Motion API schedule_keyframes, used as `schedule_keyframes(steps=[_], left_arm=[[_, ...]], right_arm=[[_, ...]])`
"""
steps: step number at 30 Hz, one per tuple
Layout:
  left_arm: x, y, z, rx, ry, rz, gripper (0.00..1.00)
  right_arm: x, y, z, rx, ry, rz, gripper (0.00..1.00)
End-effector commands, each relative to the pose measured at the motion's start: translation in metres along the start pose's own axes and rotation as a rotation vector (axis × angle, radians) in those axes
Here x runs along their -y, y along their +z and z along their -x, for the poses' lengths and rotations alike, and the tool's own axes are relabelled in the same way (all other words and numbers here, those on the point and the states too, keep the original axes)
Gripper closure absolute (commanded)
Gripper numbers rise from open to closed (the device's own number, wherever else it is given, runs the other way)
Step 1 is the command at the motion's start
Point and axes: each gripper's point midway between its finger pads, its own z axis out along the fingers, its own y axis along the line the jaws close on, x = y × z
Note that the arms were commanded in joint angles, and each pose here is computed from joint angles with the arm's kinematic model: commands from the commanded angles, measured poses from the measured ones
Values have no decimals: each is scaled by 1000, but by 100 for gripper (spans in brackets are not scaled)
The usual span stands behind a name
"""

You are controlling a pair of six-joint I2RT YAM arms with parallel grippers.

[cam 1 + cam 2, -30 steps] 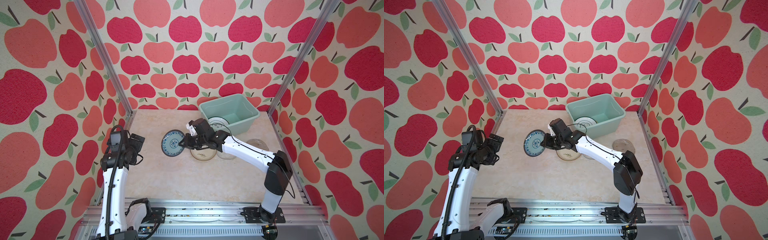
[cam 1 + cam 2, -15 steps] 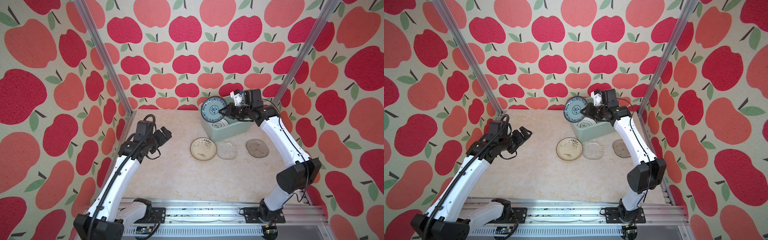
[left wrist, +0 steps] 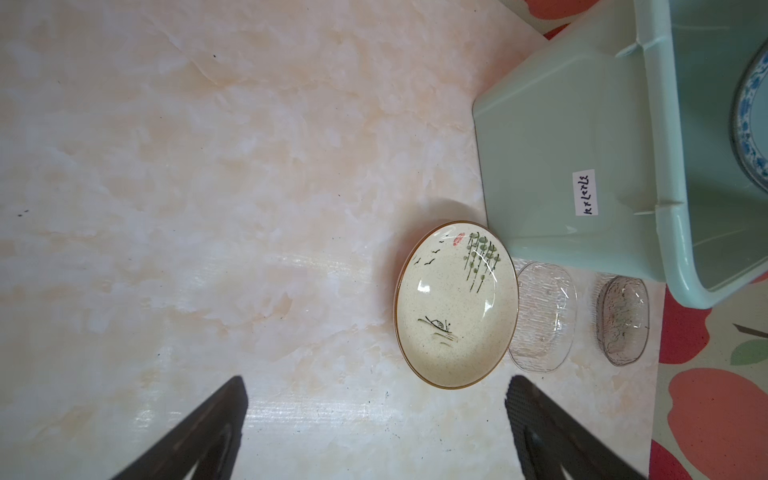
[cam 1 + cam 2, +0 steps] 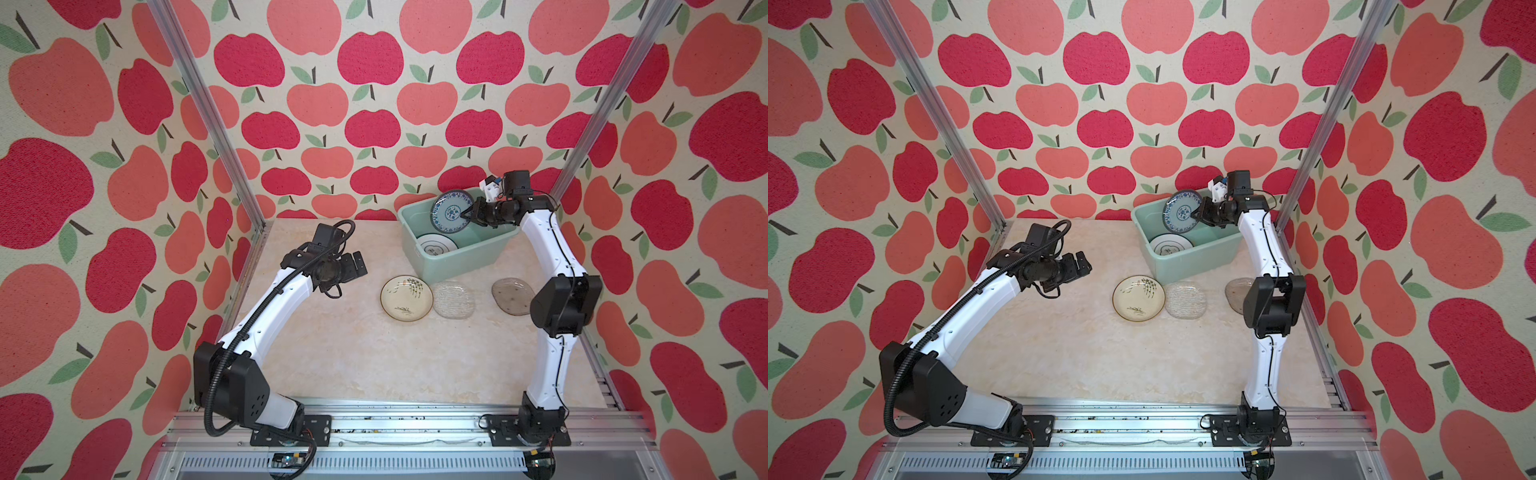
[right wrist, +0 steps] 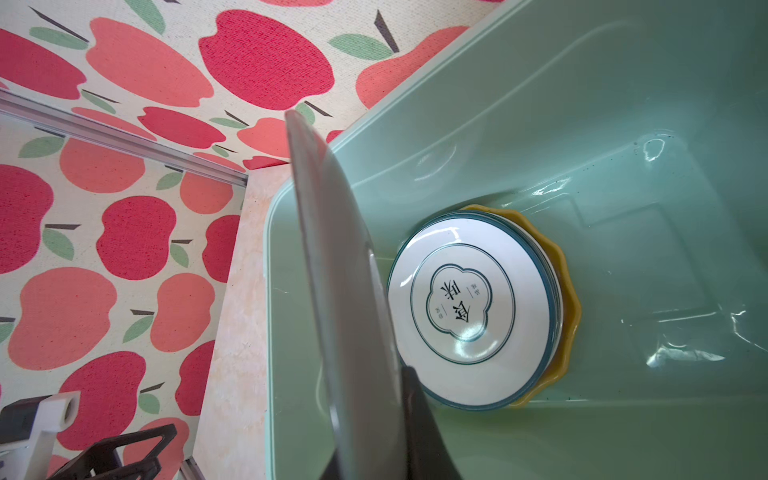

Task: Place the plates into the plastic bin on the countertop
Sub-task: 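Carry the blue-and-white plate toward the bin with the right gripper while the left withdraws, then lower the blue-and-white plate into the bin onto the stack and open the right gripper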

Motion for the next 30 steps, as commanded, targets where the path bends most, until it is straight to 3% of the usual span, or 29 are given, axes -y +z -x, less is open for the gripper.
schedule_keyframes(steps=[1, 12, 19, 30], left_arm=[[8, 8, 1, -15, 58, 12, 1], [20, 41, -17, -114, 136, 46, 1], [26, 52, -20, -145, 152, 59, 1], [28, 58, -18, -163, 171, 84, 1]], right_arm=[[3, 11, -5, -38, -50, -3, 93], [22, 77, -42, -169, -84, 23, 91], [36, 101, -59, -219, -54, 18, 88], [63, 111, -70, -251, -48, -76, 69]])
